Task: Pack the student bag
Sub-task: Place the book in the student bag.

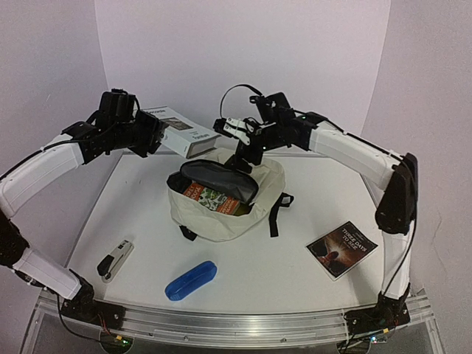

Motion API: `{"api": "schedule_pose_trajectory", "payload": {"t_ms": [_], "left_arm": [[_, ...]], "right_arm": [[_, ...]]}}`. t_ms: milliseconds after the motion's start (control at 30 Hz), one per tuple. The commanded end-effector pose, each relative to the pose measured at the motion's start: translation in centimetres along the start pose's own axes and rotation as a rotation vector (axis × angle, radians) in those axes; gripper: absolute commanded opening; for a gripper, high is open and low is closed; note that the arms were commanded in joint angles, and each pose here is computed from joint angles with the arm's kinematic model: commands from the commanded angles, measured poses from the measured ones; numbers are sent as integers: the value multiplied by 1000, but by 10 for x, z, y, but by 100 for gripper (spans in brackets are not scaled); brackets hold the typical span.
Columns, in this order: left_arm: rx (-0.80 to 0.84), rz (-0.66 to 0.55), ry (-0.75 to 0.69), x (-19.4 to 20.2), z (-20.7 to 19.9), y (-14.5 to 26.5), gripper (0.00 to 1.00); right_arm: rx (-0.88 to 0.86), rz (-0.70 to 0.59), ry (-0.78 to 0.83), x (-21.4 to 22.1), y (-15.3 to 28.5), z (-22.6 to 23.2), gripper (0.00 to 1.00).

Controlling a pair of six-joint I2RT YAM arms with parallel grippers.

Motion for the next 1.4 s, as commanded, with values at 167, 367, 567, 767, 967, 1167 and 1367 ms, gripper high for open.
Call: {"api": "schedule_pose_trajectory", "payload": {"t_ms": [167,367,567,767,967,1167,1367], "left_arm": [[-112,-132,86,-11,49,50,9],[-142,-98,74,-4,62,61,9],[-149,-76,101,2,77,70,9],[-114,-47,94,10,85,76,8],[-3,126,14,37,75,47,4],[147,282,22,65,68,14,3],[218,365,31,82,70,-17,2]], "right_arm": [[-203,207,-154,31,-67,58,94],[-65,256,-185,49,-107,43,83],[110,302,-161,70,-133,23,66],[199,297,-131,67,-135,8,26],[200,102,-198,-4,-79,-14,0],[251,-60,-286,-45,-34,-47,0],[263,-101,-363,-46,-29,-64,0]]}}
Point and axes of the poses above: each gripper's point midway between its finger pads, its own y axis back along the fingers, its own z axis along the line the jaws close on, x = y × z, the point moved 3 cm from there along y, back along the fingers, and after that the axes turned 6 degrees about -y, right-handed, at the moved point
